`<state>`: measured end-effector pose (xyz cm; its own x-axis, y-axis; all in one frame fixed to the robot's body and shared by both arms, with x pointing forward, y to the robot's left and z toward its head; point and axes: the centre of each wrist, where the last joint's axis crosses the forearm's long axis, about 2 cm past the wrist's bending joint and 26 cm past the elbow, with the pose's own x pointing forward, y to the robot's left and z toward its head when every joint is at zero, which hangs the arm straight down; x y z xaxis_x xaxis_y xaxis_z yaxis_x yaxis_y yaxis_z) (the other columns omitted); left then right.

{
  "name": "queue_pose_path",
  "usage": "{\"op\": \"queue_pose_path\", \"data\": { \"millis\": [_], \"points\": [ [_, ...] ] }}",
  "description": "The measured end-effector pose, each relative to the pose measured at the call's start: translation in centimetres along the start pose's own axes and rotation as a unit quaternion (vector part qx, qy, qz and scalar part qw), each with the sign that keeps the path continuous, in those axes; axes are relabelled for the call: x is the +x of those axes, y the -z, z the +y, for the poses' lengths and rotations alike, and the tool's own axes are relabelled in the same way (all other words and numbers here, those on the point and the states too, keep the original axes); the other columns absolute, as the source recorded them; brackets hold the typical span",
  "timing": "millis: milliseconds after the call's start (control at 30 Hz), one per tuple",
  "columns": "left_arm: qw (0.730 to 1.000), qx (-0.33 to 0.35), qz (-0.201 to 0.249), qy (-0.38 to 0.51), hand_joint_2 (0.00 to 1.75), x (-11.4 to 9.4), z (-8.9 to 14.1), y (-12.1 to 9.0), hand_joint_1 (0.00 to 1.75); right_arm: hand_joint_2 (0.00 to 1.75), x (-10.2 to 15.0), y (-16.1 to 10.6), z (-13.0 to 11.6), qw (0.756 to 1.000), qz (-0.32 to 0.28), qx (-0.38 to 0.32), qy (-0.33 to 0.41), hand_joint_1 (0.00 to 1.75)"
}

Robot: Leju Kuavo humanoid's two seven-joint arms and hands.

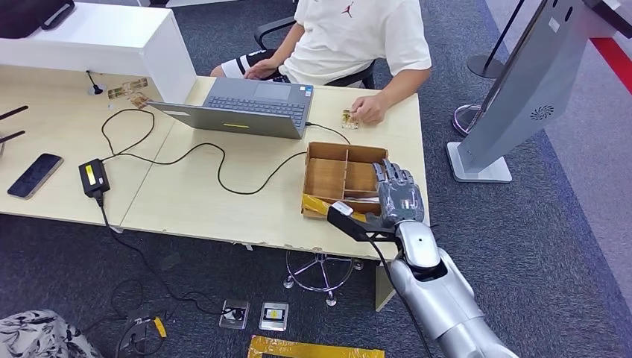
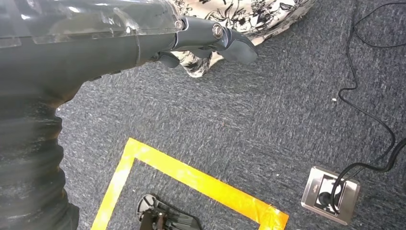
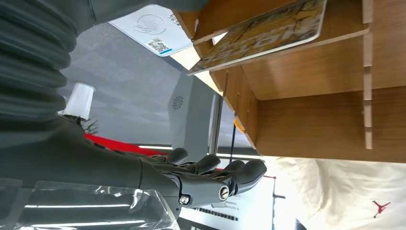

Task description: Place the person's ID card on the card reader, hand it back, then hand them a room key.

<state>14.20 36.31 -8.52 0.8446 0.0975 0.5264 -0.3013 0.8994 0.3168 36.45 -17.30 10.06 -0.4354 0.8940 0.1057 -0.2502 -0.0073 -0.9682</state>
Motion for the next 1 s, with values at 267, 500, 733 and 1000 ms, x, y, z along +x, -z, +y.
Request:
{"op": "queue_pose_path", "data": {
  "millis": [267, 500, 733, 1000],
  "points": [
    [1.0, 0.0, 0.0, 0.0, 1.75, 0.0, 0.0, 0.0, 0.0, 1.75, -0.1, 0.1, 0.1, 1.0, -0.001, 0.01, 0.003, 0.18],
    [1.0, 0.0, 0.0, 0.0, 1.75, 0.0, 0.0, 0.0, 0.0, 1.75, 0.1, 0.1, 0.1, 1.0, -0.004, 0.012, 0.003, 0.31],
    [1.0, 0.0, 0.0, 0.0, 1.75, 0.0, 0.0, 0.0, 0.0, 1.75, 0.6, 0.3, 0.1, 1.0, -0.013, 0.022, -0.001, 0.42],
    [1.0, -0.001, 0.0, 0.0, 1.75, 0.0, 0.0, 0.0, 0.0, 1.75, 1.5, 0.5, -0.4, 0.999, -0.027, 0.02, -0.002, 0.49]
  ]
}}
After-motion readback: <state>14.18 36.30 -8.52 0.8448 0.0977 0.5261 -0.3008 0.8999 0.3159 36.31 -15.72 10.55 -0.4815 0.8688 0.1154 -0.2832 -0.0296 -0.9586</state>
